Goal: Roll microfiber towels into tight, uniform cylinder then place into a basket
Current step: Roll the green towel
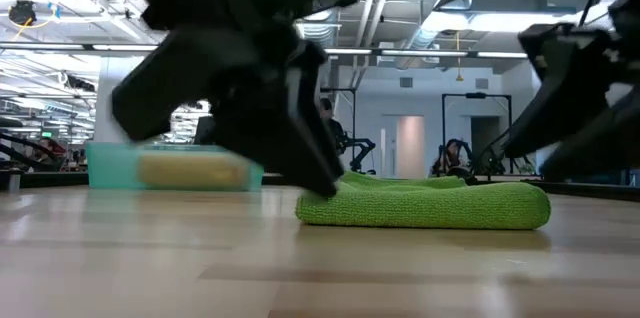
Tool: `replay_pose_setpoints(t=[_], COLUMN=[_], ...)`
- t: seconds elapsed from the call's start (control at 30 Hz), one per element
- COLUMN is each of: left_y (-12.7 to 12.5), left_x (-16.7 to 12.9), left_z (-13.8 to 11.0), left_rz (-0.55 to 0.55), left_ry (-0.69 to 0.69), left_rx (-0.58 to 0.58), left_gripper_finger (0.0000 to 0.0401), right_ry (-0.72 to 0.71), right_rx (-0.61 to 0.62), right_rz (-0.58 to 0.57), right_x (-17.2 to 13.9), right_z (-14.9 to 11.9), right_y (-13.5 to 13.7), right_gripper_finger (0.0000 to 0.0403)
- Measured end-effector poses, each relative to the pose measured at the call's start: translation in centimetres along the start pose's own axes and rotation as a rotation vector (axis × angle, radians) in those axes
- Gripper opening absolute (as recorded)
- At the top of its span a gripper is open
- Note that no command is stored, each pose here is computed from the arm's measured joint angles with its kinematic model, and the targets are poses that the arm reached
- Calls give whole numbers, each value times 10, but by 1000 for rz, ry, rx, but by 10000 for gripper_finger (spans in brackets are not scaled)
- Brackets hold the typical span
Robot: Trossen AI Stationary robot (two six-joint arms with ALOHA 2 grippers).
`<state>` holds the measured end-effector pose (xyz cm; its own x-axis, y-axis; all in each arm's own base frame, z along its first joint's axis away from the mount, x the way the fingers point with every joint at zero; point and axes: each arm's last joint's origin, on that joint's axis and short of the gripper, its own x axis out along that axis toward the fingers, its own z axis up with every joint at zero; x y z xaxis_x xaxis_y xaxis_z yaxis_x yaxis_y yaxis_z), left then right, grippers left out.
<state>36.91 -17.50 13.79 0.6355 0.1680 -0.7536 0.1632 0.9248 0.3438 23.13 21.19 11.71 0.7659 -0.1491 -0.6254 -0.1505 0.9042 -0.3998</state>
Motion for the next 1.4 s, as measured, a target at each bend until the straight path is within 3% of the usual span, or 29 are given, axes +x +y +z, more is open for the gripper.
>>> replay_pose_setpoints(t=[0.17,0.3,0.5,0.73,0.87,1.0,1.4], left_y=[2,7,11,7,2,-2,-6], left_x=[7,13,16,16,13,8,-5], left_z=[-10,-18,-21,-19,-14,-2,23], left_rz=[2,4,-60,-215,-313,-401,-726], left_ry=[-23,-13,-7,-3,2,-12,114], left_rx=[9,-31,-108,-239,-297,-353,-731], left_gripper_finger=[148,148,148,106,52,8,14], right_ry=[54,102,158,180,191,182,294], right_rx=[9,35,152,174,195,249,689], right_rz=[-14,54,67,126,229,386,862], right_x=[15,26,36,32,24,13,14], right_z=[-5,-9,-12,-10,-5,6,39], right_y=[-7,-10,-17,-19,-22,-23,-39], right_gripper_finger=[171,170,158,82,18,22,12])
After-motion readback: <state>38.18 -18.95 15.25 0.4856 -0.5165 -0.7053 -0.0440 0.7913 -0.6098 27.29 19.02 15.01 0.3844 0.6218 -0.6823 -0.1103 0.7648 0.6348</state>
